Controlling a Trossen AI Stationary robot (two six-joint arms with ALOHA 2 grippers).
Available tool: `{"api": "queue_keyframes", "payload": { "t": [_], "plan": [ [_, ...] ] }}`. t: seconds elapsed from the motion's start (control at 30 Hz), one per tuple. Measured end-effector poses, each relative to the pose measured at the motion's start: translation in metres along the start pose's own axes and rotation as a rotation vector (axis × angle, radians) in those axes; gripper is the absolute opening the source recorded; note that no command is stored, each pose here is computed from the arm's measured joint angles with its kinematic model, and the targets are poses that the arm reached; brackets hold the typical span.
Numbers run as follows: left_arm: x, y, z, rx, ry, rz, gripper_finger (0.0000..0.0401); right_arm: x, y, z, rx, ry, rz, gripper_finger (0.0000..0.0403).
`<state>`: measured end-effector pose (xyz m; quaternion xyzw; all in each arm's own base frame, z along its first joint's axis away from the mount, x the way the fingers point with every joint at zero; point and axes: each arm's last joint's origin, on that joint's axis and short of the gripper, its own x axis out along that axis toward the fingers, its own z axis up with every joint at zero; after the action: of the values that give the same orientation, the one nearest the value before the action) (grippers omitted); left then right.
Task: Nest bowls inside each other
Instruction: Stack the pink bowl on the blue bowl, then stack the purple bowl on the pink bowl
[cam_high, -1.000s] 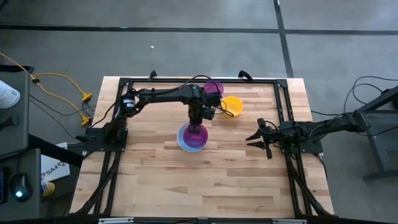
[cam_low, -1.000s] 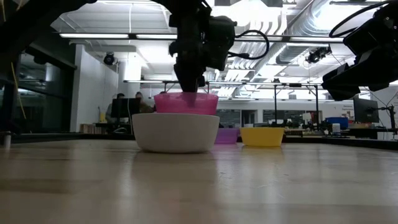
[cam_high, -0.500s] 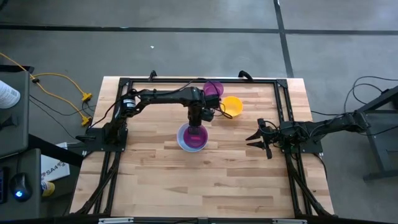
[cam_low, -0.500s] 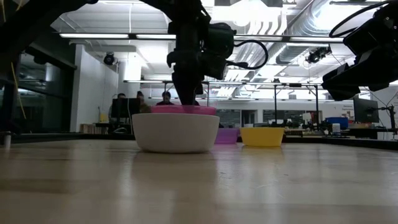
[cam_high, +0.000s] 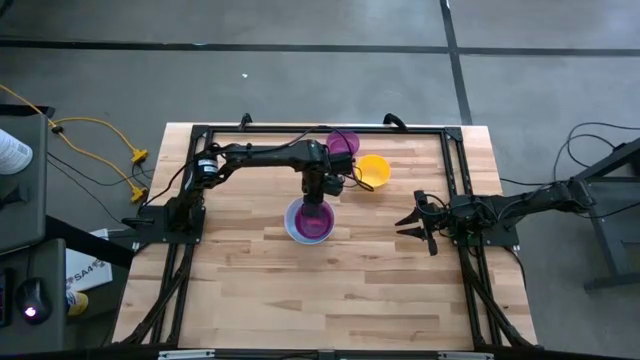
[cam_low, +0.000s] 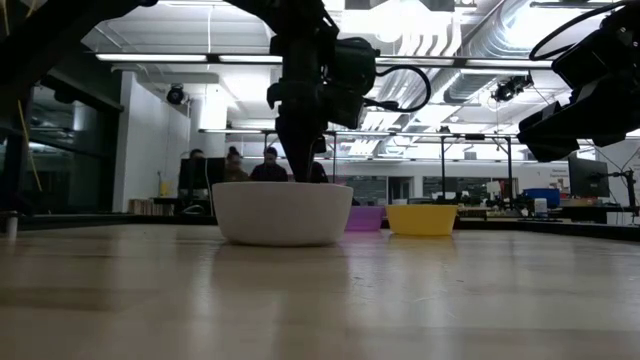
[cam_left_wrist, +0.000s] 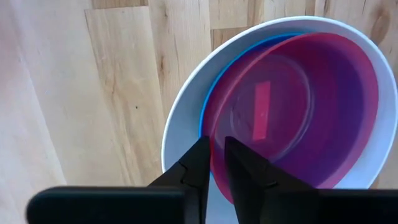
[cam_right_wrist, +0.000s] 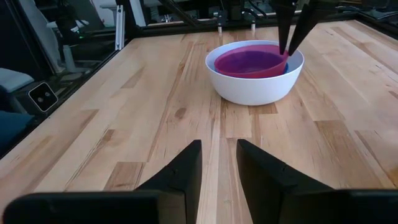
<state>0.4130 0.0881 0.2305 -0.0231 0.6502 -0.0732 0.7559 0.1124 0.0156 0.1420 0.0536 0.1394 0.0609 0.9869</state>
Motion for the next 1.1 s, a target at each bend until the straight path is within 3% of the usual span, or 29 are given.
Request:
{"api": "queue_keyframes", "payload": {
  "t": [0.57,1.1],
  "plan": [
    [-0.001,-0.002,0.003,0.011,-0.025,0.006,0.0068,0.000,0.000,0.000,0.000,0.000,0.000,0.0094],
    [-0.050,-0.020,-0.020,0.007,-0.031,0.013,0.0068,0.000,0.000,0.000,0.000,0.000,0.000,0.0094]
  ]
}}
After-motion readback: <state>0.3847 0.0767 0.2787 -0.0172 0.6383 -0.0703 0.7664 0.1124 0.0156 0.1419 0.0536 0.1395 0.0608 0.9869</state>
